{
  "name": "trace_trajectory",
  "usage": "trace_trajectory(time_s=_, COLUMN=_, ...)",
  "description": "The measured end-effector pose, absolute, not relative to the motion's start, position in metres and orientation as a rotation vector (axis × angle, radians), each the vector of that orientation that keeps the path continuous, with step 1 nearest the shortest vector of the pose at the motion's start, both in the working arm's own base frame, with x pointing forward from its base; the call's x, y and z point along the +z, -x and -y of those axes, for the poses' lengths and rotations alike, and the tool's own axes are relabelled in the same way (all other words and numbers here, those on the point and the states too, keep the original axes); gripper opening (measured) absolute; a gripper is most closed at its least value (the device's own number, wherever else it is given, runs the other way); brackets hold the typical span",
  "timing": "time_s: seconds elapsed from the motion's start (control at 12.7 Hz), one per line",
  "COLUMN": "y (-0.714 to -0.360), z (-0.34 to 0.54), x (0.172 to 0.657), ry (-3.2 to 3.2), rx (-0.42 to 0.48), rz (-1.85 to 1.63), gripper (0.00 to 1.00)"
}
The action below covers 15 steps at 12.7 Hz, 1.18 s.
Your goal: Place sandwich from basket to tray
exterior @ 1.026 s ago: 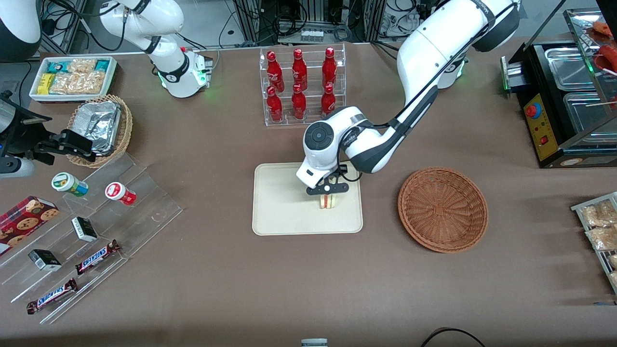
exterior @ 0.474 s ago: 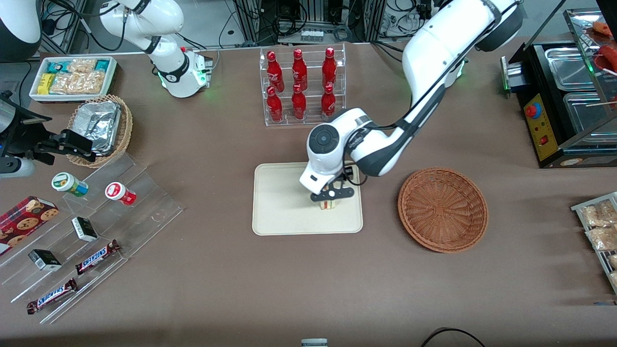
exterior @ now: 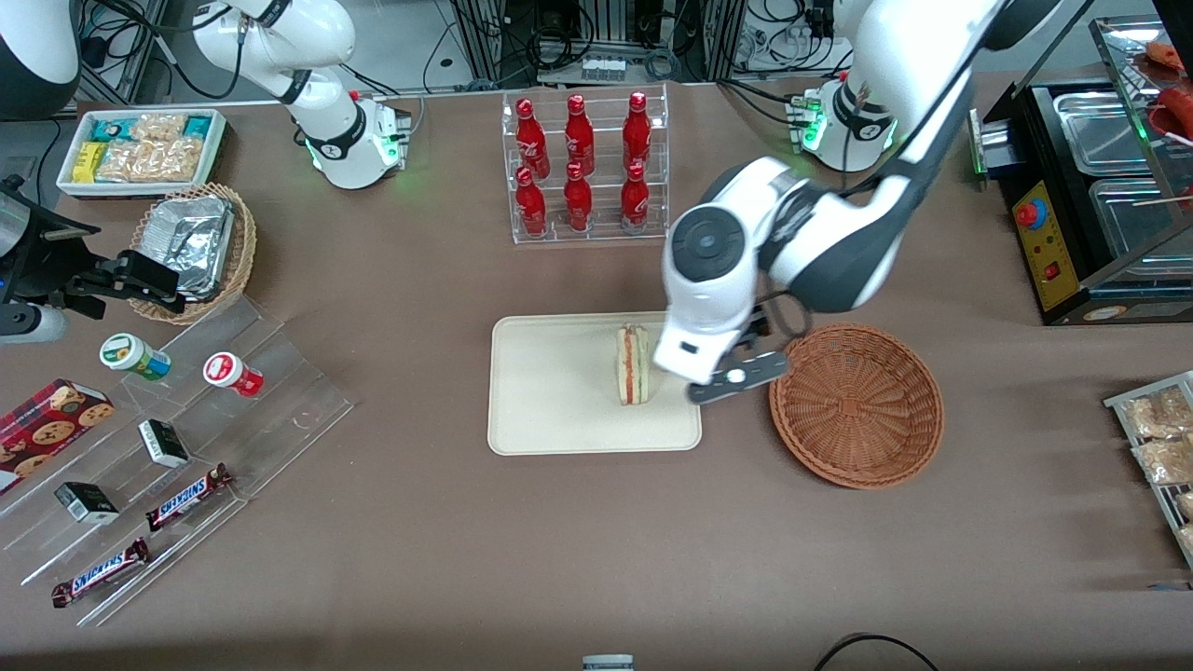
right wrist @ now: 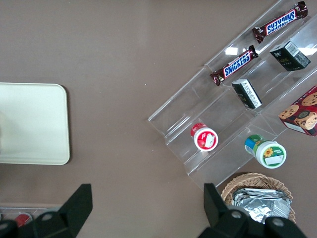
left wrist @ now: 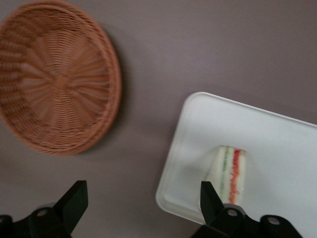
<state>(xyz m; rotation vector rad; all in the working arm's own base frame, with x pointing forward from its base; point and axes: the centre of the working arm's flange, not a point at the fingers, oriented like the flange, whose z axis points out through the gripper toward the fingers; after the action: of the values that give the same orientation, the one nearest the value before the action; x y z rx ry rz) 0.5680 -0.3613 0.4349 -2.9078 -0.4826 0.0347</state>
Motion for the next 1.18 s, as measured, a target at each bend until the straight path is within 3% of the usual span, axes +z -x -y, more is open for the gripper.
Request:
trace_trajectory(time_s=0.63, y=-0.595, z=0.184, x=0.525, ry=2.915, rx=0.204, rz=0.369, gripper=1.00)
trace_trajectory(time_s=1.18, y=-0.589, z=0.071, x=0.579, ry=3.006, rx=0.257, rz=0.220, gripper=1.00)
